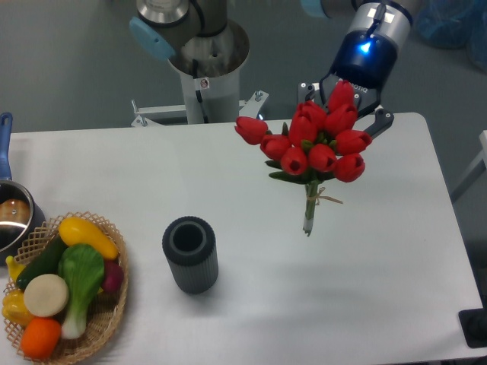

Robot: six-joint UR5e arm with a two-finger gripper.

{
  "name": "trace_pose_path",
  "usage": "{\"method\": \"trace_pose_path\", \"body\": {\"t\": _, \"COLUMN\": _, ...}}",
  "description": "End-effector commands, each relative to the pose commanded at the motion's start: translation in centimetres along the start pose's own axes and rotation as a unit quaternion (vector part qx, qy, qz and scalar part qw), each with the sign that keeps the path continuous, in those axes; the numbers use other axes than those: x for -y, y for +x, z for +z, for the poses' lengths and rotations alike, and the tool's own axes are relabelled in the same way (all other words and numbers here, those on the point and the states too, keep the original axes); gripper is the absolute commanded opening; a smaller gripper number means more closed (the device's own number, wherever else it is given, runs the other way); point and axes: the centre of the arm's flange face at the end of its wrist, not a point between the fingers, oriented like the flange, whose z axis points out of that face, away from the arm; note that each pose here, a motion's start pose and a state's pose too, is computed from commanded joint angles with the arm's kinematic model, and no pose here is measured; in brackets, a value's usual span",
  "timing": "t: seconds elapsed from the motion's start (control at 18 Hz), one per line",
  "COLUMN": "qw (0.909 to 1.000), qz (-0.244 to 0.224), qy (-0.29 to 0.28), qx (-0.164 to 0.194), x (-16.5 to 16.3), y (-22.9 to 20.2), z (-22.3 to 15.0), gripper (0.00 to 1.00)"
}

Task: Place the flowers on the table
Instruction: 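Carry the red tulip bouquet with the gripper, tilting it downward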

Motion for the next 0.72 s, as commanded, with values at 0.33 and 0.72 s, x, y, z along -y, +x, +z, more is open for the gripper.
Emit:
{"method": "trace_pose_path", "body": {"t": 0.33, "qw": 0.9975, "qz": 0.021, "qy": -0.062, "qx": 0.029, "x": -1.3, "y": -0.3, "z": 0.0, "gripper": 0.33}}
{"method": "trace_pose_path", "body": {"t": 0.72, "qw": 0.9680, "qz": 0.051, "qy": -0.223, "qx": 0.103, "x": -3.4, "y": -0.9, "z": -0.8, "gripper": 0.35}}
